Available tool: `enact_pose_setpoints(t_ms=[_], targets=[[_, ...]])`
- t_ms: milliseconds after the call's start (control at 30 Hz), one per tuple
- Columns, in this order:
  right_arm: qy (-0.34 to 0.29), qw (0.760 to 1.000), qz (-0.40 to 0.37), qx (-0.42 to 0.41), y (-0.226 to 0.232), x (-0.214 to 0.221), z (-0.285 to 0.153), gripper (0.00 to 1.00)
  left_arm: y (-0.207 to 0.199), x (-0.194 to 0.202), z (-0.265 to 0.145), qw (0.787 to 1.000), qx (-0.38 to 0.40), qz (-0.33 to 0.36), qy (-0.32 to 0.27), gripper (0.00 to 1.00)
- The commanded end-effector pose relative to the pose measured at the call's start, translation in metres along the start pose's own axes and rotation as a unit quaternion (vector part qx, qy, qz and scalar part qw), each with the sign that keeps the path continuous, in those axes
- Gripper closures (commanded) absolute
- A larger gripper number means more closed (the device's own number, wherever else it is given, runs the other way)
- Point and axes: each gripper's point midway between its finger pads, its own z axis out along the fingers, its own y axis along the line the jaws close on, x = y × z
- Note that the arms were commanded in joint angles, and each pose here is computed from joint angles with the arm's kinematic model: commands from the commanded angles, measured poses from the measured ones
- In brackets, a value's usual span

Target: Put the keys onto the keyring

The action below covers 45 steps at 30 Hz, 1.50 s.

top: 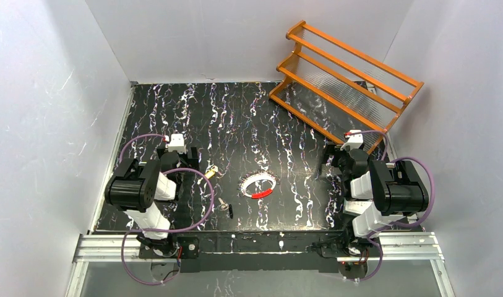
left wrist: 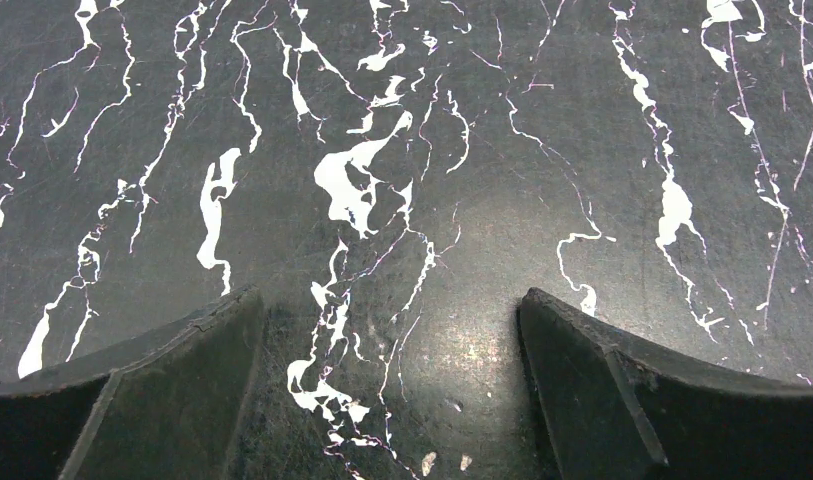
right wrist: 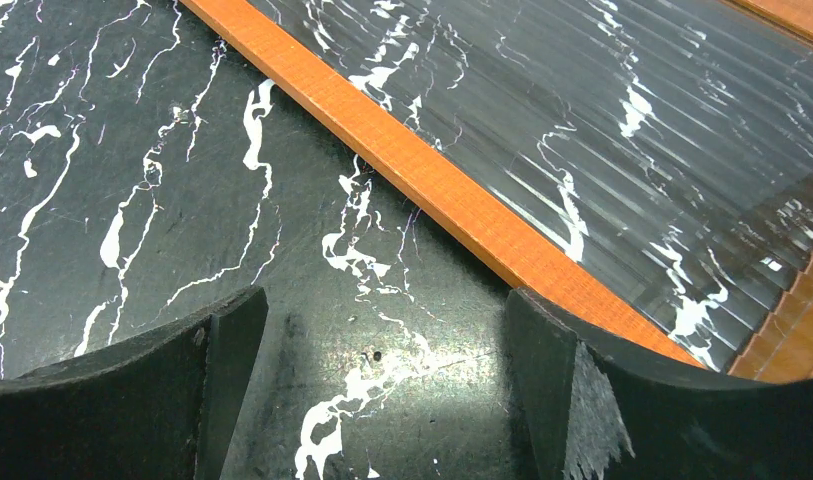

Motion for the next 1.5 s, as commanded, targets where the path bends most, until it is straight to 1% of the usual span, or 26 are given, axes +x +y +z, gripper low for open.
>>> enact_pose_setpoints(t_ms=[0, 133, 233, 267, 333, 367, 400, 433, 467, 500, 533, 633, 667, 733, 800, 867, 900, 967, 1000, 1067, 1100, 1233, 1333, 1367, 1467], targets=[[-0.041, 0.999, -0.010, 0.006, -0.003, -0.026, 0.007, 0.01, 0.005, -0.008, 0.003, 1.000, -0.012, -0.003, -0.011, 0.02], [-0.041, 0.999, -0.010, 0.006, -0.003, -0.025, 0.007, 0.01, 0.005, -0.008, 0.003, 1.000, -0.013, -0.004, -0.011, 0.02], [-0.043, 0.999, -0.010, 0.005, -0.003, -0.026, 0.007, 0.01, 0.011, -0.013, 0.002, 0.999, -0.031, -0.008, -0.019, 0.02], [-0.054, 0.998, -0.009, 0.011, -0.004, -0.031, 0.005, 0.01, 0.013, -0.023, 0.000, 0.999, -0.036, -0.010, -0.026, 0.02], [-0.047, 0.999, -0.015, 0.004, 0.000, -0.039, 0.002, 0.01, 0.019, -0.050, -0.008, 0.998, -0.051, -0.022, -0.024, 0.02], [-0.046, 0.999, -0.009, 0.001, 0.002, -0.064, 0.003, 0.01, 0.024, -0.067, -0.013, 0.995, -0.072, -0.064, -0.028, 0.02], [-0.019, 0.999, 0.037, 0.018, 0.001, -0.075, 0.003, 0.01, 0.033, -0.081, -0.018, 0.988, -0.104, -0.114, -0.025, 0.02], [0.005, 0.990, 0.127, 0.055, -0.003, -0.087, 0.002, 0.01, 0.034, -0.093, -0.024, 0.982, -0.114, -0.150, -0.019, 0.02], [0.039, 0.972, 0.213, 0.090, -0.004, -0.093, -0.002, 0.01, 0.030, -0.102, -0.029, 0.981, -0.105, -0.165, -0.008, 0.02], [0.070, 0.959, 0.259, 0.093, 0.003, -0.099, -0.006, 0.01, 0.024, -0.110, -0.034, 0.982, -0.089, -0.168, 0.009, 0.02], [0.102, 0.956, 0.268, 0.069, 0.015, -0.102, -0.009, 0.01, 0.018, -0.124, -0.038, 0.982, -0.073, -0.173, 0.017, 0.02], [0.171, 0.937, 0.304, -0.037, 0.058, -0.096, -0.021, 0.01, 0.006, -0.121, -0.056, 0.974, -0.054, -0.199, 0.091, 0.02], [0.183, 0.929, 0.310, -0.081, 0.070, -0.095, -0.027, 0.01, 0.000, -0.111, -0.064, 0.970, -0.044, -0.199, 0.131, 0.02], [0.181, 0.923, 0.320, -0.113, 0.078, -0.093, -0.035, 0.01, -0.016, -0.099, -0.077, 0.962, -0.005, -0.201, 0.183, 0.02], [0.198, 0.916, 0.316, -0.145, 0.088, -0.084, -0.046, 0.01, -0.032, -0.086, -0.092, 0.951, 0.034, -0.207, 0.228, 0.02], [0.232, 0.909, 0.303, -0.169, 0.096, -0.072, -0.058, 0.01, -0.053, -0.074, -0.110, 0.935, 0.089, -0.231, 0.252, 0.02], [0.243, 0.905, 0.301, -0.179, 0.099, -0.067, -0.062, 0.01, -0.063, -0.070, -0.118, 0.926, 0.113, -0.253, 0.257, 0.02], [0.259, 0.895, 0.297, -0.207, 0.108, -0.061, -0.073, 0.02, -0.087, -0.067, -0.134, 0.900, 0.172, -0.306, 0.258, 0.03], [0.263, 0.892, 0.293, -0.220, 0.113, -0.059, -0.078, 0.05, -0.094, -0.064, -0.140, 0.888, 0.185, -0.334, 0.257, 0.05], [0.279, 0.887, 0.278, -0.241, 0.128, -0.051, -0.088, 0.05, -0.102, -0.054, -0.149, 0.868, 0.198, -0.372, 0.262, 0.07], [0.288, 0.884, 0.269, -0.250, 0.134, -0.047, -0.093, 0.04, -0.105, -0.051, -0.153, 0.864, 0.203, -0.379, 0.264, 0.07], [0.328, 0.870, 0.229, -0.289, 0.166, -0.029, -0.113, 0.06, -0.115, -0.037, -0.161, 0.856, 0.211, -0.383, 0.277, 0.12], [0.350, 0.864, 0.198, -0.302, 0.186, -0.013, -0.126, 0.09, -0.133, -0.032, -0.166, 0.852, 0.237, -0.369, 0.285, 0.16], [0.358, 0.863, 0.188, -0.302, 0.191, -0.006, -0.129, 0.11, -0.140, -0.030, -0.167, 0.853, 0.245, -0.359, 0.289, 0.17], [0.382, 0.859, 0.159, -0.301, 0.203, 0.014, -0.134, 0.17, -0.161, -0.023, -0.167, 0.865, 0.253, -0.310, 0.302, 0.20]])
